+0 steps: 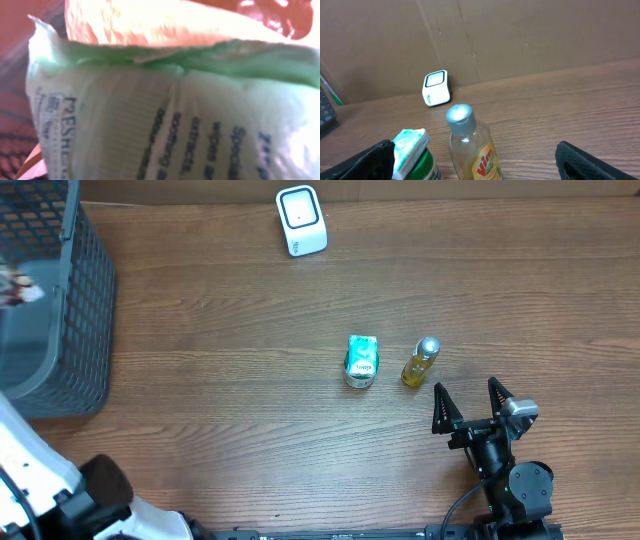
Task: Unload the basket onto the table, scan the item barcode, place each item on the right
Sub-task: 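Lift the bag out and carry it toward the scanner, then hold the bag near the scanner beside the wipes pack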
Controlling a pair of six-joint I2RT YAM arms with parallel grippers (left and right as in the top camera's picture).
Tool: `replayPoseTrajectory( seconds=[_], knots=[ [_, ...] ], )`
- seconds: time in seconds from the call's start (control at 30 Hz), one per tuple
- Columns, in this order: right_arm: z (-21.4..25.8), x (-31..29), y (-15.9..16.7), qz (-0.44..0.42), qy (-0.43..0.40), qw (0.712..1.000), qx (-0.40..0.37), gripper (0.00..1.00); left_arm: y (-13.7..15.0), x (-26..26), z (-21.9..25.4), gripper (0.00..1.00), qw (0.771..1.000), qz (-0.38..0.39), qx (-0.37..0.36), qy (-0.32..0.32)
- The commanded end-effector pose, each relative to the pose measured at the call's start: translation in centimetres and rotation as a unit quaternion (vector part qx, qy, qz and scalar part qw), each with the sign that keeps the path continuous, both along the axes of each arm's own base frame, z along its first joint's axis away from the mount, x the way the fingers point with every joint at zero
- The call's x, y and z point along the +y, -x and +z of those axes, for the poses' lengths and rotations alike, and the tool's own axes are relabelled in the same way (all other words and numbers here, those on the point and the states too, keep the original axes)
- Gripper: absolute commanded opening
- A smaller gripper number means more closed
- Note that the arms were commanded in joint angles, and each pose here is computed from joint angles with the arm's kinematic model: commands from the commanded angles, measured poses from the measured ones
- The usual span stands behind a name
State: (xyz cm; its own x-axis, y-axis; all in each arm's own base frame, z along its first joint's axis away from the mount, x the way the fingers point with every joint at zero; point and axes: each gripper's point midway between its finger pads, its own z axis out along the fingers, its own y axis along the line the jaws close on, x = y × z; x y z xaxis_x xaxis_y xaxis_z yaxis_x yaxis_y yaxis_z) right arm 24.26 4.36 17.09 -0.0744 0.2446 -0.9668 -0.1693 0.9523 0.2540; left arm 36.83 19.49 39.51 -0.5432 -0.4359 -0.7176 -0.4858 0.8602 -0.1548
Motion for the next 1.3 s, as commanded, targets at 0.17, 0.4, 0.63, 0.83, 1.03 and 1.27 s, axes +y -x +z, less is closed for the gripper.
replayPoseTrajectory(
  seconds=[0.17,0.4,0.63,0.83,1.03,1.27],
  knots=[
    [-0.1,-0.1,0.0,-0.003,-0.001,1.000,-0.003,1.00,-0.1,-11.1,-4.4,0.23,0.986,-0.119,0.108,0.053],
    [-0.1,-0.1,0.0,-0.003,-0.001,1.000,-0.003,1.00,-1.2,-21.0,-11.4,0.22,0.953,-0.221,0.199,0.062],
    [-0.1,-0.1,0.0,-0.003,-0.001,1.000,-0.003,1.00,-1.2,-29.3,-19.8,0.21,0.938,-0.238,0.247,0.053],
    [-0.1,-0.1,0.0,-0.003,-0.001,1.000,-0.003,1.00,0.3,-33.7,-25.9,0.17,0.951,-0.170,0.249,0.062],
    [-0.1,-0.1,0.0,-0.003,-0.001,1.000,-0.003,1.00,1.5,-36.3,-30.2,0.17,0.957,-0.173,0.229,0.032],
    [-0.1,-0.1,0.0,-0.003,-0.001,1.000,-0.003,1.00,2.1,-36.4,-32.6,0.16,0.960,-0.175,0.217,0.011]
  ],
)
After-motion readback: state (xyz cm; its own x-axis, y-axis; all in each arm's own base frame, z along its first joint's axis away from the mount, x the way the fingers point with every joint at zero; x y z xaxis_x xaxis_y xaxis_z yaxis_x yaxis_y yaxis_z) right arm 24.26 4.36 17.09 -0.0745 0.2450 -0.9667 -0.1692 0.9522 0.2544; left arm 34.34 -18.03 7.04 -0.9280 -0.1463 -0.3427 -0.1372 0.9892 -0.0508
